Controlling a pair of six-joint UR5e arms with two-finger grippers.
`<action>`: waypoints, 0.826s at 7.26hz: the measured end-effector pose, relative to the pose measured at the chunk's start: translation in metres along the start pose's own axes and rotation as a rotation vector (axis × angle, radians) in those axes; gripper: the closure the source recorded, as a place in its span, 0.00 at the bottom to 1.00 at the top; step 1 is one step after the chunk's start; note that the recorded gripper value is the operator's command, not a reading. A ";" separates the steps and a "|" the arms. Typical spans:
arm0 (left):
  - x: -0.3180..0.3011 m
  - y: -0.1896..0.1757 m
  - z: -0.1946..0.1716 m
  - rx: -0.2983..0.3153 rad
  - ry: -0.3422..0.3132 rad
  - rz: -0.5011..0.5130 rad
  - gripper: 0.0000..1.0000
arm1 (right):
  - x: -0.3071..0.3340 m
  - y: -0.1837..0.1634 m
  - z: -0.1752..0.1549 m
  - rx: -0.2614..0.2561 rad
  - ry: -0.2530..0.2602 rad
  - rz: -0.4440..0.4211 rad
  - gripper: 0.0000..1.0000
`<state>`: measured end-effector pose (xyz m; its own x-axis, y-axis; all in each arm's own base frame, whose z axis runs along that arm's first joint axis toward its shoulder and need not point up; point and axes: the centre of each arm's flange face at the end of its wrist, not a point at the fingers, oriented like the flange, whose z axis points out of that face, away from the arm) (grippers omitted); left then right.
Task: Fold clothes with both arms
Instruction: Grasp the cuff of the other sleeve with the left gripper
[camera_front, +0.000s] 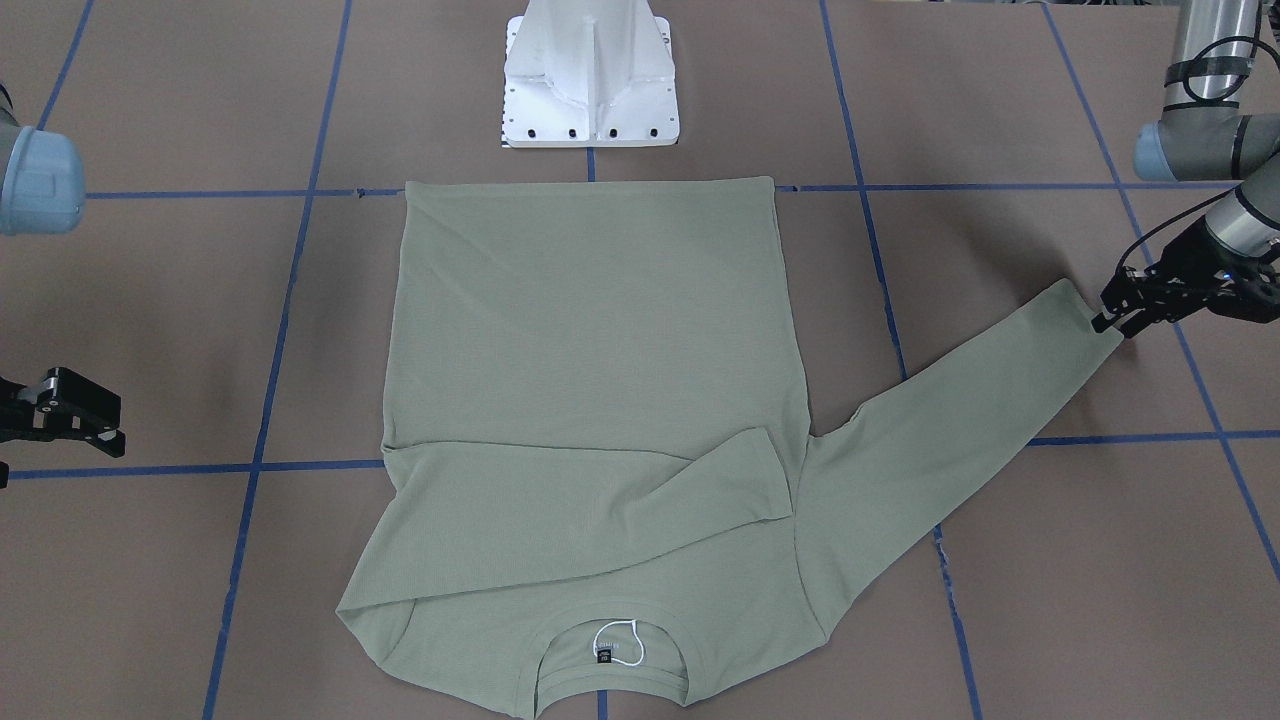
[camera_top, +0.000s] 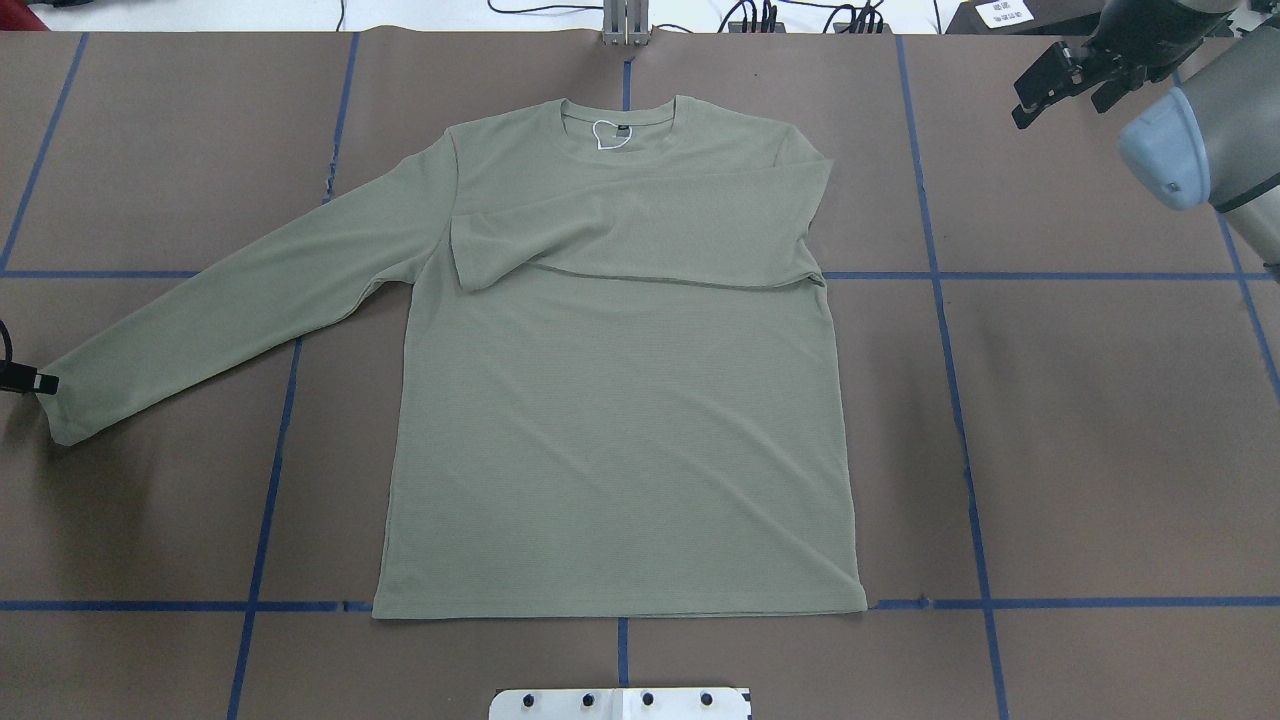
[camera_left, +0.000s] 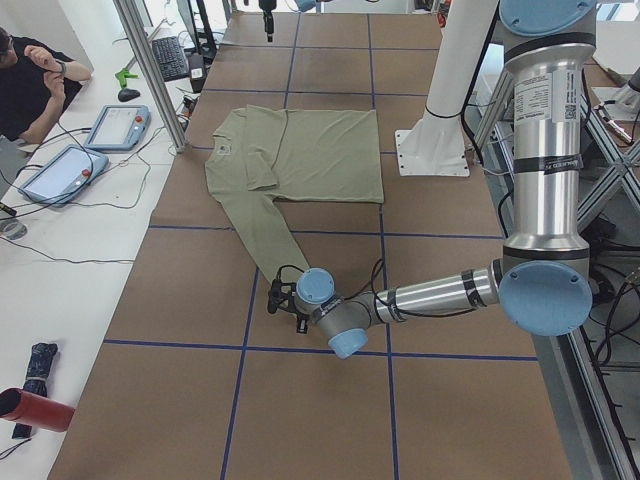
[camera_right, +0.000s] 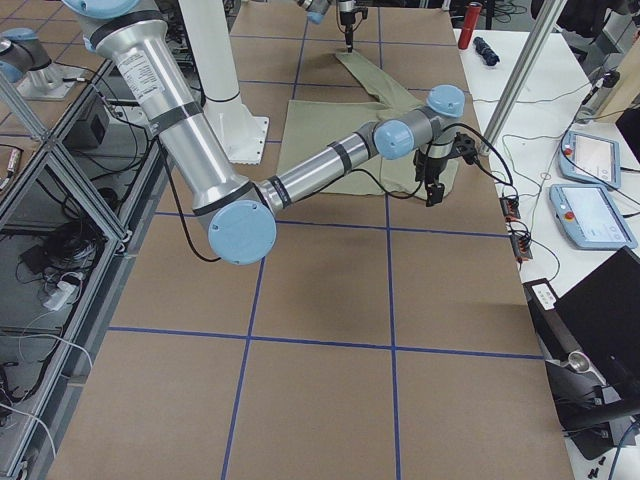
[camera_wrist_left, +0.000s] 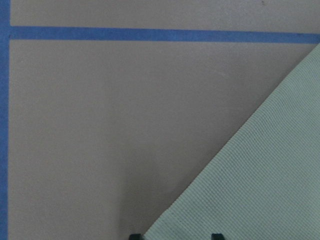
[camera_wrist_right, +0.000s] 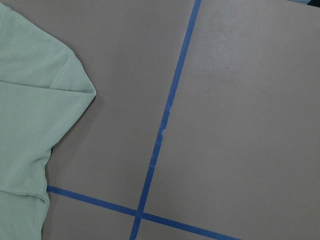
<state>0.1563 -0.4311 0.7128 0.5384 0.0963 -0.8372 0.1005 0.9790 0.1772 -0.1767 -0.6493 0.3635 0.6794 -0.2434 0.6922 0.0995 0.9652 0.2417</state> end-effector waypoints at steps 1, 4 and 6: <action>0.000 0.000 0.000 -0.001 0.000 0.000 1.00 | 0.000 0.000 0.000 -0.001 0.000 0.000 0.00; 0.005 0.000 -0.003 0.006 0.018 0.020 1.00 | 0.001 0.001 0.001 -0.002 0.000 0.001 0.00; 0.032 -0.010 -0.014 0.015 0.059 0.045 1.00 | 0.002 0.003 0.001 0.001 0.000 0.000 0.00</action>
<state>0.1607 -0.4356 0.6763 0.4923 0.1513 -0.8572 0.0896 0.9707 0.2228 -0.1756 -0.6473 0.3659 0.6793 -0.2438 0.6922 0.0990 0.9650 0.2428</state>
